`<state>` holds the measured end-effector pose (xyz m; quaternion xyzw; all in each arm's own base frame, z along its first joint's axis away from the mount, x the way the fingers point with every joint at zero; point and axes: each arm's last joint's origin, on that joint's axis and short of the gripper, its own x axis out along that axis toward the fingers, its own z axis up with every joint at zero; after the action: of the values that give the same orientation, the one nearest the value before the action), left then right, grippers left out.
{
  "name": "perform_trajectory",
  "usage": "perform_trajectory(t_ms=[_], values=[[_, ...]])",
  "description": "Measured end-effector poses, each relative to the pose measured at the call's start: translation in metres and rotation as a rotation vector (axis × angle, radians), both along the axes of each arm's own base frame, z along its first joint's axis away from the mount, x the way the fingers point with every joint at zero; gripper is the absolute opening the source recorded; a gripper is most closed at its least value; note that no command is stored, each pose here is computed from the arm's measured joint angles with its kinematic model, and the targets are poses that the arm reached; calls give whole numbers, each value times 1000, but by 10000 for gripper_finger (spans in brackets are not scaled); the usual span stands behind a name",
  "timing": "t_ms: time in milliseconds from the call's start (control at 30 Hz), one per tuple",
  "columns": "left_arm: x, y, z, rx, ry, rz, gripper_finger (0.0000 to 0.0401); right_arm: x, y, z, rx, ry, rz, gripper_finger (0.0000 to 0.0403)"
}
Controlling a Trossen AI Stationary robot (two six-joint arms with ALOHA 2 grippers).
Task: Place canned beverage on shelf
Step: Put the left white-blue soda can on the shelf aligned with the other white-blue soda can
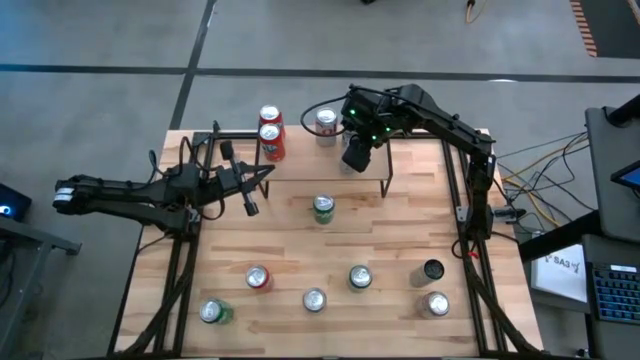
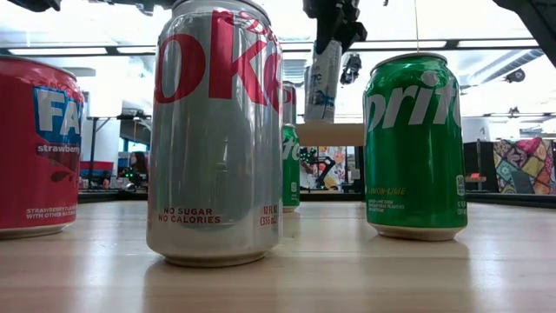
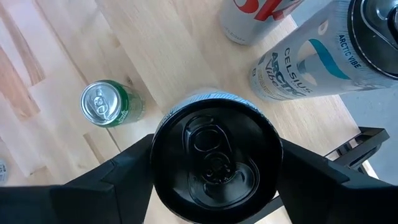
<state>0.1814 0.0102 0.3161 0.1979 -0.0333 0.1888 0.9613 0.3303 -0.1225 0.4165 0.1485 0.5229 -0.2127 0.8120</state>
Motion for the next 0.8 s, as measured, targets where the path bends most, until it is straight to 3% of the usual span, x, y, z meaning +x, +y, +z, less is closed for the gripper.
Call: perform_trajectory(t_ms=[800], values=[[0, 0, 0, 0, -1, 0, 0, 4, -4, 0, -59, -8, -16, 284]])
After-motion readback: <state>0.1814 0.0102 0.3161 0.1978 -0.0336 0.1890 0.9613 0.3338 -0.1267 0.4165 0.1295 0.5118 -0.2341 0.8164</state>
